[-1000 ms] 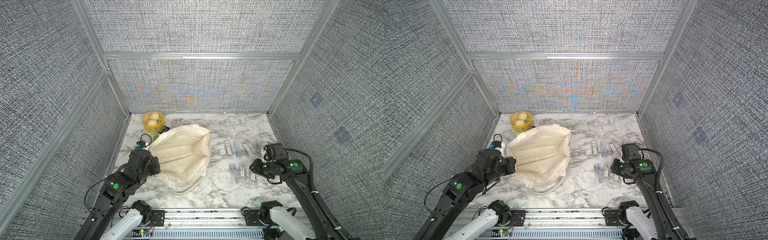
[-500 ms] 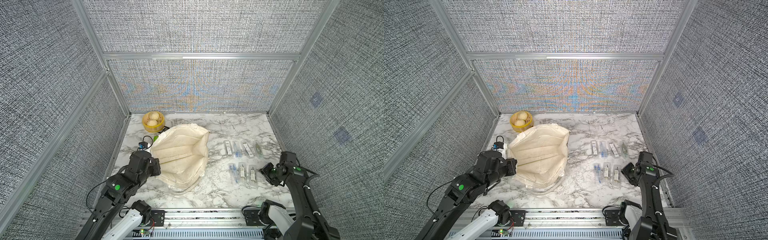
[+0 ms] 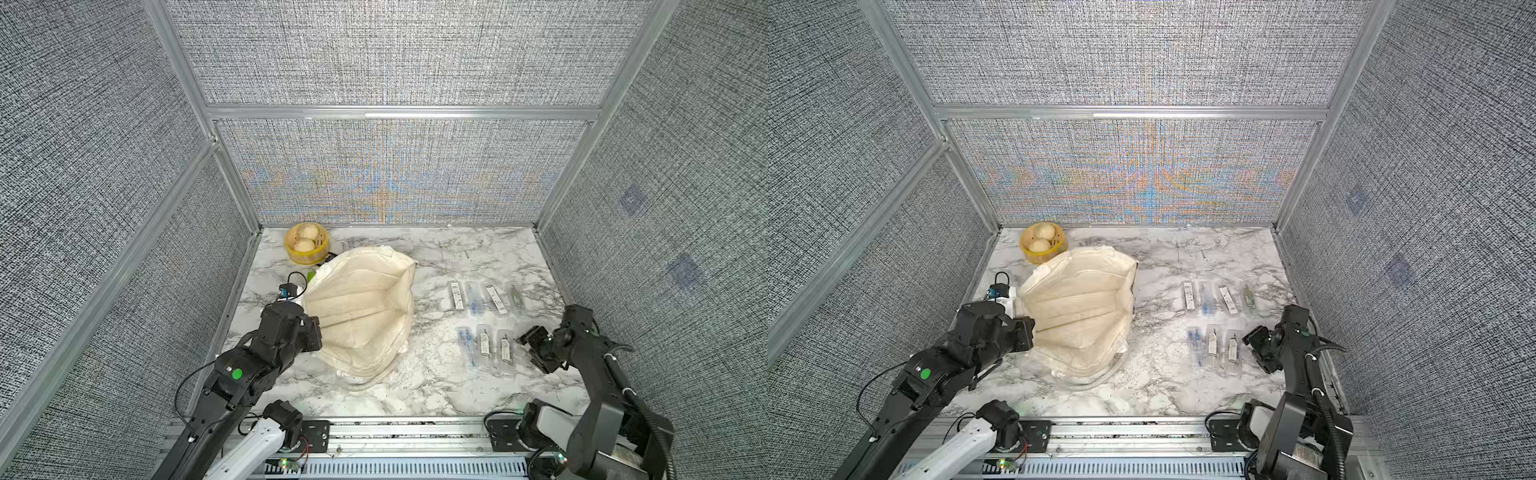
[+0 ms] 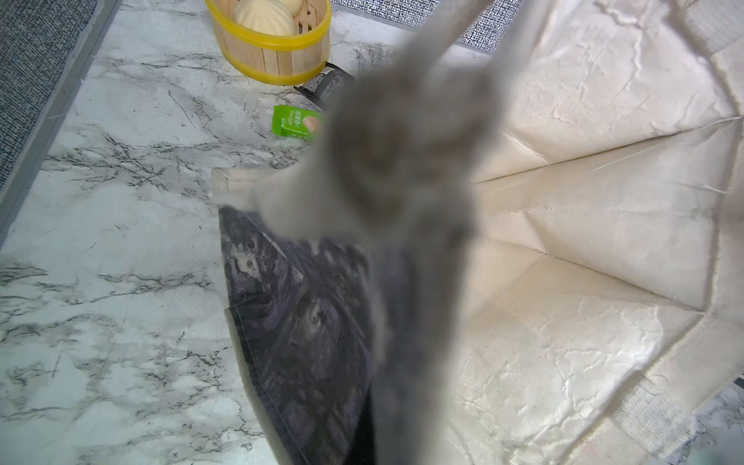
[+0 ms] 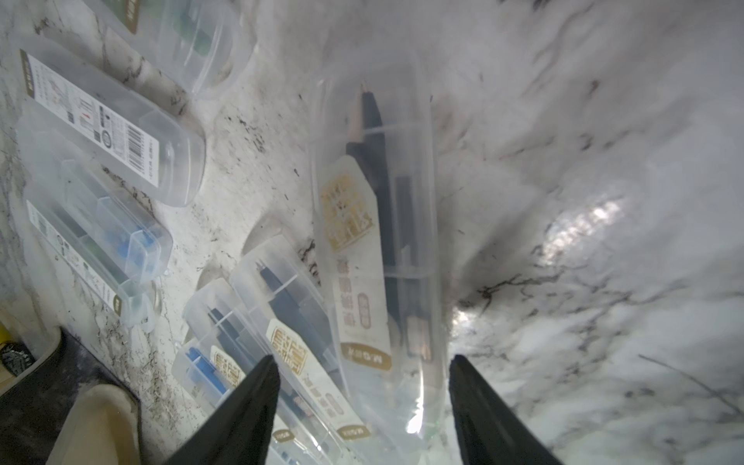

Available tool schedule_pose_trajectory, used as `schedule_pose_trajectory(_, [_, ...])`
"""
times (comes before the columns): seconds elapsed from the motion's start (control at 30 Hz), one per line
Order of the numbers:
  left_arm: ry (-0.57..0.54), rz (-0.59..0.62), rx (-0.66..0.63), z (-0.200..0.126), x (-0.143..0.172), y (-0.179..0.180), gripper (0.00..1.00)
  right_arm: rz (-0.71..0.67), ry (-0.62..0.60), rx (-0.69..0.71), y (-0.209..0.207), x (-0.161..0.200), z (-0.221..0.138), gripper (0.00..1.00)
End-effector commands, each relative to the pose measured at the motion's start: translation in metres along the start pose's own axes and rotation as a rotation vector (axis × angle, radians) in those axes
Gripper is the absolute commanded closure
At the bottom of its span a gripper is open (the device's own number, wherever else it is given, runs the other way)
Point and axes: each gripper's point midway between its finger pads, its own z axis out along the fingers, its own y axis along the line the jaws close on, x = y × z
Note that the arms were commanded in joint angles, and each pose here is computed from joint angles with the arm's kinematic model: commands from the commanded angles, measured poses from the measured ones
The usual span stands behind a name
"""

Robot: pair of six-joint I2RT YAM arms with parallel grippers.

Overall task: Take out the compass set from the canvas bag
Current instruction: Place the compass set at the center of the board.

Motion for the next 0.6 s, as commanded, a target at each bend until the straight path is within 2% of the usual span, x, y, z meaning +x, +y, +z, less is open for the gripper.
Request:
schedule_pose_trajectory(0.0, [-0.048, 0.005, 0.021, 0.001, -0.013, -0.006, 1.0, -0.012, -0.034, 0.015, -0.002, -0.01, -0.001, 0.29])
schedule_pose_trajectory(0.13, [-0.037, 0.009, 0.019, 0.006, -0.012, -0.007, 1.0, 0.005, -0.062, 0.081, -0.009, -0.027, 0.0, 0.27])
schedule_pose_trajectory(0.33, [-0.036, 0.007, 0.011, 0.01, -0.011, -0.005, 1.0, -0.047, -0.051, 0.144, -0.01, -0.046, 0.007, 0.24])
schedule_pose_trajectory(0.57, [-0.031, 0.006, 0.015, 0.013, -0.01, -0.006, 1.0, -0.062, -0.025, 0.097, 0.004, -0.058, 0.023, 0.25])
